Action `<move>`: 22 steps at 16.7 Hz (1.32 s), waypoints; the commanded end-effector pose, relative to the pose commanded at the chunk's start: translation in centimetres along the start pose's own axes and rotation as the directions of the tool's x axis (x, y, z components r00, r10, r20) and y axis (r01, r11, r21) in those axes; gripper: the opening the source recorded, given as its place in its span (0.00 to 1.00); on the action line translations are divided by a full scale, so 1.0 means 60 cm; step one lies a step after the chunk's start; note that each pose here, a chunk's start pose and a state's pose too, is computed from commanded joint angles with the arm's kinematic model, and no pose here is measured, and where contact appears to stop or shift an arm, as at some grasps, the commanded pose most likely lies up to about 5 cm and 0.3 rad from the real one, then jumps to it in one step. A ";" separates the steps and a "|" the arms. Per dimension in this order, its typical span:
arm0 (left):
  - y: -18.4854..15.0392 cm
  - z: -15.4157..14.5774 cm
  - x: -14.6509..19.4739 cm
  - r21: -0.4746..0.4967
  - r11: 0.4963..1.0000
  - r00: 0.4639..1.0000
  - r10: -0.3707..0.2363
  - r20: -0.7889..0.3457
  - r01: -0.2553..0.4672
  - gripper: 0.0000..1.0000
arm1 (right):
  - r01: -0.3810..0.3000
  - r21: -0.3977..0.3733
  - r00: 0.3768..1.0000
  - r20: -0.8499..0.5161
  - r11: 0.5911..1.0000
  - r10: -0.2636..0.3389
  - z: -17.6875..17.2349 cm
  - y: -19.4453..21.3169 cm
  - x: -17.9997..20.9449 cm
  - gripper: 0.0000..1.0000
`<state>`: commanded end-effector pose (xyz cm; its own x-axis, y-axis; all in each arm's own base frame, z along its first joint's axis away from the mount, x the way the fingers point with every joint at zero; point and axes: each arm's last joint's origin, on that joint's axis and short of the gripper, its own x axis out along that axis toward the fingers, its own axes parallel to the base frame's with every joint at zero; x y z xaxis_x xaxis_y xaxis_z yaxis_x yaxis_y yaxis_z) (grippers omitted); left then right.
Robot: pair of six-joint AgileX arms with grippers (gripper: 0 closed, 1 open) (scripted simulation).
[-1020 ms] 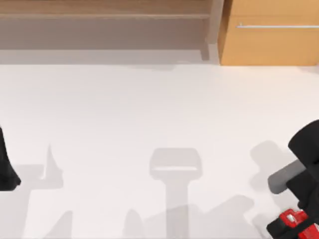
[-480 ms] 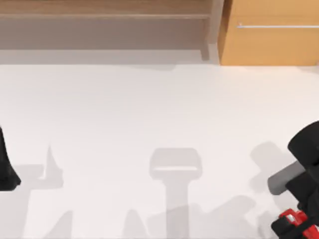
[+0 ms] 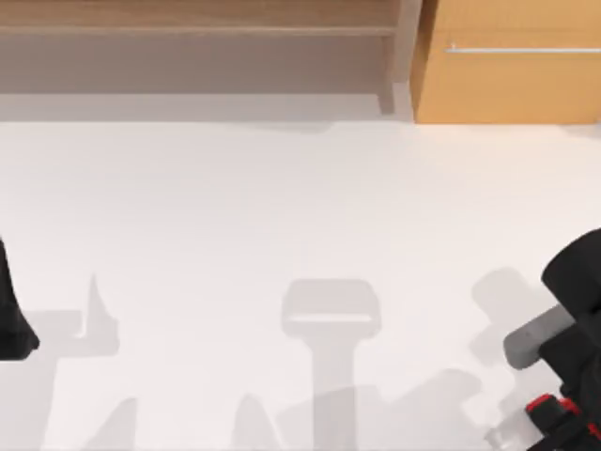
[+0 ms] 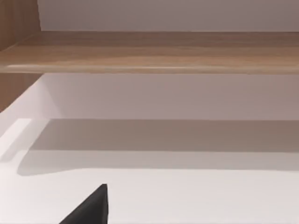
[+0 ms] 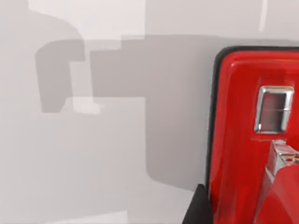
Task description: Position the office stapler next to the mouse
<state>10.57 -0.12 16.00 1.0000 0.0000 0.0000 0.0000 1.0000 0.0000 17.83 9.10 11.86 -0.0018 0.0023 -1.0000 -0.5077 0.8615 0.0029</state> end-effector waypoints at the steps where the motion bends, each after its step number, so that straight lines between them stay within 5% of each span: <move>1: 0.000 0.000 0.000 0.000 1.000 1.000 0.000 0.000 0.000 1.00 | 0.000 0.000 1.000 0.000 1.000 0.000 0.000 0.000 0.000 0.00; 22: 0.000 0.000 0.000 0.000 1.000 1.000 0.000 0.000 0.000 1.00 | 0.001 0.002 1.000 0.013 1.000 -0.001 0.002 -0.001 -0.054 0.00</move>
<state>10.57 -0.12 16.00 1.0000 0.0000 0.0000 0.0000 1.0000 0.0000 17.97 9.13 15.09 0.0101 0.0077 -0.9999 -0.5058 0.8626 0.0015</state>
